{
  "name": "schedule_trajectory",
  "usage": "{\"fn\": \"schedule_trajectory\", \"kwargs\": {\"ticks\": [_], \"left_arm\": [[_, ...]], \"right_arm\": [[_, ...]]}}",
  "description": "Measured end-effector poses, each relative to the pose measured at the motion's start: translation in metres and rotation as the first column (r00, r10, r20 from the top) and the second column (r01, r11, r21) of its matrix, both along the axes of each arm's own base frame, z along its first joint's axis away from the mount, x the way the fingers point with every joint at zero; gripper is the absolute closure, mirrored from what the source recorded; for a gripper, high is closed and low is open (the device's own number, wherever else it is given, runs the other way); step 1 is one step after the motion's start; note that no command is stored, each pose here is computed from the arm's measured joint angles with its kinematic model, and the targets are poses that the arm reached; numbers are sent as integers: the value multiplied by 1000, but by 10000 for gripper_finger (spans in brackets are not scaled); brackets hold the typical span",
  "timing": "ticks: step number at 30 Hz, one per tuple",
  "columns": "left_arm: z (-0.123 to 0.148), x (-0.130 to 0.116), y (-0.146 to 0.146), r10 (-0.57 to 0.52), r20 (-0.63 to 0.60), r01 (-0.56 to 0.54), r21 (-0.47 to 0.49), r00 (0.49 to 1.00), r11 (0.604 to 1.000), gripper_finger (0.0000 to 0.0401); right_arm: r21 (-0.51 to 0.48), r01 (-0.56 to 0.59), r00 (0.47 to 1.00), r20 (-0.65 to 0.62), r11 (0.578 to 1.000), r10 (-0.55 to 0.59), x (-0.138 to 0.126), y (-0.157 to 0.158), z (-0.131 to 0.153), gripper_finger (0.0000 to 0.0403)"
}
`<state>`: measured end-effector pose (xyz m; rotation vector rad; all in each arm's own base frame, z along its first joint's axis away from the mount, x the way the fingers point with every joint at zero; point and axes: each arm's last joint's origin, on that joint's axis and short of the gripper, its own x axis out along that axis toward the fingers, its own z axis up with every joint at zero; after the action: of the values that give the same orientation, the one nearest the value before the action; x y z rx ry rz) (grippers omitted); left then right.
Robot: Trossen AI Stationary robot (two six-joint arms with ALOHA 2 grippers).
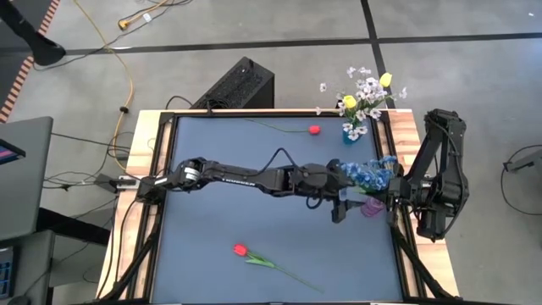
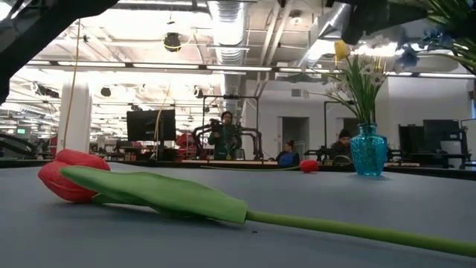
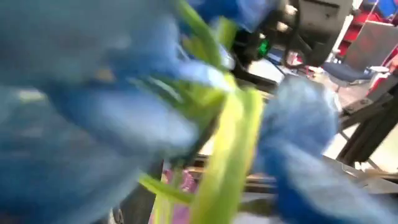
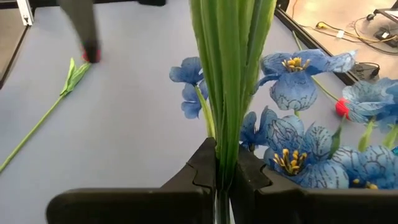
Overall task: Sort flowers into vase by color
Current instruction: Put the blue flowers into the violet vase
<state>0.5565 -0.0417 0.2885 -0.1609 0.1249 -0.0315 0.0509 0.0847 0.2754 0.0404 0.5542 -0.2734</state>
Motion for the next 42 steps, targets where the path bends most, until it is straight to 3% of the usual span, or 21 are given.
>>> {"fn": "schedule_trajectory", "kwargs": {"ticks": [5, 16, 28, 38, 42], "left_arm": [[-3, 0, 2, -3, -30, 3, 0, 1000, 1000, 101], [4, 0, 1, -25, 39, 26, -16, 999, 1000, 112], [5, 0, -1, -90, 47, 91, -31, 995, 995, 210], [6, 1, 9, -5, 57, 9, -69, 998, 998, 294], [6, 1, 9, -21, 58, 25, -58, 998, 998, 338]], "right_arm": [[4, 0, 1000, 1, 1000, 0, 0, 0, 0, 353], [8, 1, 1000, 3, 1000, -1, 0, 1, 0, 353], [8, 0, 1000, 4, 1000, 0, 0, 1, 0, 353], [8, 1, 1000, 6, 1000, -1, 0, 1, 0, 353], [19, 1, 1000, 8, 1000, -1, 0, 2, 0, 353]]}}
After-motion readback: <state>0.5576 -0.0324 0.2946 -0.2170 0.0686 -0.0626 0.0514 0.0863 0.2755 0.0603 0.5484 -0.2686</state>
